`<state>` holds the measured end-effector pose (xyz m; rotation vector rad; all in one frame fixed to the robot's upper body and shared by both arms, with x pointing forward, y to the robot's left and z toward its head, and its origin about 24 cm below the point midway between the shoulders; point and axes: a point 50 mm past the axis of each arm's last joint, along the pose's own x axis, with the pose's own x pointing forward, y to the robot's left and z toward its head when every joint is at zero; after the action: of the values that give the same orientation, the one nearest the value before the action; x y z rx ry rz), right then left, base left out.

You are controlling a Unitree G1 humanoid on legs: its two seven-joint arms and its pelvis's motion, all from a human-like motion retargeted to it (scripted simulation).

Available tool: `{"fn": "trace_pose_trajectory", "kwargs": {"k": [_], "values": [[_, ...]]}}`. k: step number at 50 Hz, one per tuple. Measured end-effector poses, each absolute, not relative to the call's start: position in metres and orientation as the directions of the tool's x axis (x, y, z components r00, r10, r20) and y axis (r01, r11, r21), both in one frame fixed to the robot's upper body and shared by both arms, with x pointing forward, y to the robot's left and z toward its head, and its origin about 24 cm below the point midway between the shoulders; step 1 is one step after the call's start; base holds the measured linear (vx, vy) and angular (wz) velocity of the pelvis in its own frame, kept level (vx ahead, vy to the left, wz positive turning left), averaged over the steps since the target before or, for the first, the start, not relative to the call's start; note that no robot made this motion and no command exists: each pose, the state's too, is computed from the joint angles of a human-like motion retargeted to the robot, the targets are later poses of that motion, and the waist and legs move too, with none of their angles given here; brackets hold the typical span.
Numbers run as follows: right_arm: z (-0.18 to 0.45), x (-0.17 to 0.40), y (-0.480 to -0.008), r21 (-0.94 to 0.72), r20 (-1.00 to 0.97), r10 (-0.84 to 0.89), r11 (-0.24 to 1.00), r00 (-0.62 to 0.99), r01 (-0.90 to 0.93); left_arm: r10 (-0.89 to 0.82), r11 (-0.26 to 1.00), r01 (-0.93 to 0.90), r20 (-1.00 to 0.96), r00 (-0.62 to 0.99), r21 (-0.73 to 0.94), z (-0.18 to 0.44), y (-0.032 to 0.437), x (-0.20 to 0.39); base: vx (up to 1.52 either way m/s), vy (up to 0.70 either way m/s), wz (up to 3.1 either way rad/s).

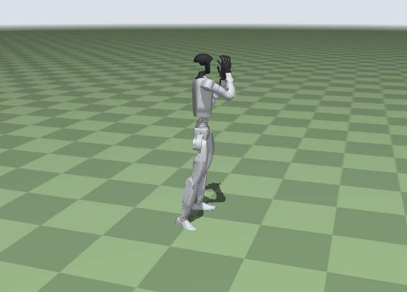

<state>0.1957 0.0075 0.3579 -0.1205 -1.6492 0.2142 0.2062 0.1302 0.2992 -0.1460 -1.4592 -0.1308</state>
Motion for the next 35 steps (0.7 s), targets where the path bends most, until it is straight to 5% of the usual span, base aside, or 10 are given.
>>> {"fn": "trace_pose_trajectory", "kwargs": {"k": [7, 18, 28, 35], "values": [[0.317, 0.198, 0.011, -0.356, 0.932, 0.364, 0.915, 0.005, -0.188, 0.078, 0.959, 0.275, 0.996, -0.043, -0.063, 0.349, 0.121, 0.2, 0.0, 0.02, 0.15], [0.372, 0.196, 0.006, -0.129, 0.992, 0.126, 0.976, -0.025, -0.177, -0.06, 0.926, 0.378, 0.989, 0.138, 0.003, 0.305, 0.111, 0.199, 0.01, 0.01, -0.15], [0.335, 0.178, 0.014, -0.363, 0.929, 0.366, 0.873, -0.055, -0.325, 0.194, 0.895, 0.398, 0.979, 0.057, -0.2, 0.359, 0.122, 0.21, 0.0, 0.03, -0.01], [0.384, 0.195, 0.019, -0.117, 0.993, 0.119, 0.966, -0.004, -0.229, 0.005, 0.929, 0.369, 0.997, 0.073, -0.032, 0.312, 0.11, 0.189, -0.03, 0.03, -0.42]]}}
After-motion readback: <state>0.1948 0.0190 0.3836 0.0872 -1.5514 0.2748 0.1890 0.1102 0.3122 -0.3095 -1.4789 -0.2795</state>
